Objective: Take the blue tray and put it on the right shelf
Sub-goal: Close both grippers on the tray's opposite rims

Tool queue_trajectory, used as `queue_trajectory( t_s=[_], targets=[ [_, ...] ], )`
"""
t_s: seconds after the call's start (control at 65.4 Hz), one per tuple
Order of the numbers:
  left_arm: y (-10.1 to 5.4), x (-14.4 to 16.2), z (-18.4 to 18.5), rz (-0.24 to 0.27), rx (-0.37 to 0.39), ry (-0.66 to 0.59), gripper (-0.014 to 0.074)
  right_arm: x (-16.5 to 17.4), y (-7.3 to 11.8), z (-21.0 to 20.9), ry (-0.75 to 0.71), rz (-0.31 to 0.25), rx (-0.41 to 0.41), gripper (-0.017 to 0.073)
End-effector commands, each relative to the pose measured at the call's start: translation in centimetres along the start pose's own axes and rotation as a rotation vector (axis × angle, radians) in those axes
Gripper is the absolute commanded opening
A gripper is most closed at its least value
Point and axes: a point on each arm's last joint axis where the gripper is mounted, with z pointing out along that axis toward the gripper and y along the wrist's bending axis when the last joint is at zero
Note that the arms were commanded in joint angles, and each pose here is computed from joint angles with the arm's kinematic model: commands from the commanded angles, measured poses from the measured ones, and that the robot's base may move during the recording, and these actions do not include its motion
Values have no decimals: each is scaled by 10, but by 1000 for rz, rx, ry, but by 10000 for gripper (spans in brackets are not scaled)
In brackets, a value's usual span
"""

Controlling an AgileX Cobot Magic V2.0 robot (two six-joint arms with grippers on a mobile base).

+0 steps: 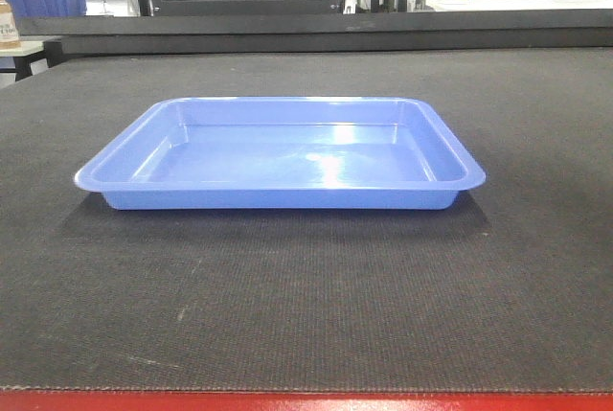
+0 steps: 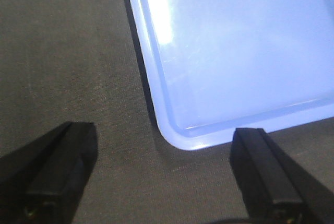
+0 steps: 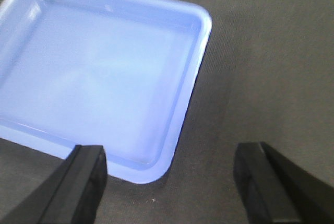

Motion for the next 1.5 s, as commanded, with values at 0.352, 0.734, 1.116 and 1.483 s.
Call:
queue_trajectory(
  t_s=[0.352,0.734,1.116,1.483],
  targets=[
    [7,-56,85,-93,-66,57,434,-45,-1,100,115,88,14,603],
    [10,-55,138,-103,-61,106,434,-20,-12,177,269,80,59,602],
    [8,-50,164,-137,-30,133,434,-15,-14,194,268,80,63,545],
    [8,-43,178,-157,-16,183,220,-9,-15,199,313,82,69,151]
  ],
)
